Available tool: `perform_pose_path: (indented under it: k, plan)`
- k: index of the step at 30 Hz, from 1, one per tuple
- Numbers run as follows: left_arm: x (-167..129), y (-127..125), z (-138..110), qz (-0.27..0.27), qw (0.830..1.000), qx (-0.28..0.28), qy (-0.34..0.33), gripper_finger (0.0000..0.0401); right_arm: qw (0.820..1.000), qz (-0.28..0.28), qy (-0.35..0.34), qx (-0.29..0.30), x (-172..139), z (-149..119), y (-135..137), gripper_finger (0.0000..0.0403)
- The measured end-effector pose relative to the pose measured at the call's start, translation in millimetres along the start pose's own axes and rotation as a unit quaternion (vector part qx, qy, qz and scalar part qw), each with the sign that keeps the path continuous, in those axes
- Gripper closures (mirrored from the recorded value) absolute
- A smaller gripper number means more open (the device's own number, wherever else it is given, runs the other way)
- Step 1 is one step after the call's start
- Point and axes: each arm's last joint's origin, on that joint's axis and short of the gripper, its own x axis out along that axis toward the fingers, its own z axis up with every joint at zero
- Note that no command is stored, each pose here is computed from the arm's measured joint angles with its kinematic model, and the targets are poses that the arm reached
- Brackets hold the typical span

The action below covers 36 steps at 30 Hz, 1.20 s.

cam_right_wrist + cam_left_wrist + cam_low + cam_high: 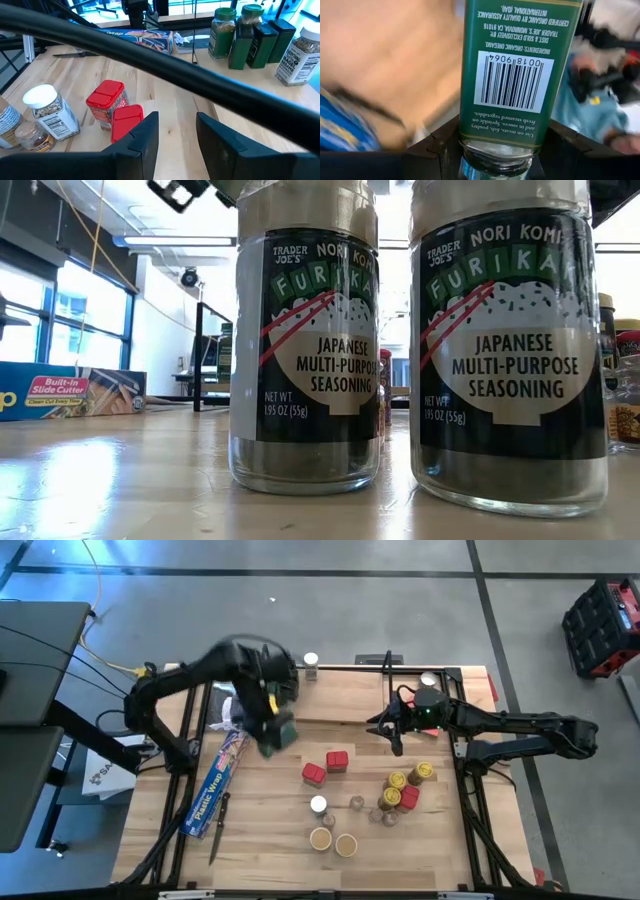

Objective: Shelf spices
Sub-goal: Put the green seasoning bottle on the shelf and align it with the other green seasoning bottles

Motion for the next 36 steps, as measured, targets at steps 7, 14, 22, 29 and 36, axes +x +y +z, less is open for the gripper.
perform_pose_path:
  k: [7, 14, 22, 29, 36]
  plan:
    - [84, 28, -11, 0.021, 0.966, -0.141, 0.215, 0.0203, 1.0, 0.006, -0.007, -0.005, 1, 2, 3, 0.0277]
    - [146, 87, -15, 0.026, 0.913, -0.239, 0.329, 0.0203, 1.0, 0.011, -0.009, -0.021, 1, 2, 5, 0.0277]
    - [173, 129, -13, 0.044, 0.899, -0.281, 0.333, 0.0197, 1.0, 0.011, -0.01, -0.026, 1, 2, 5, 0.0277]
    - [201, 137, 0, 0.037, 0.906, -0.256, 0.336, 0.0166, 1.0, 0.011, -0.01, -0.025, 1, 2, 5, 0.0277]
    - [220, 134, 15, 0.012, 0.905, -0.238, 0.351, 0.0178, 1.0, 0.011, -0.009, -0.025, 1, 2, 5, 0.0277]
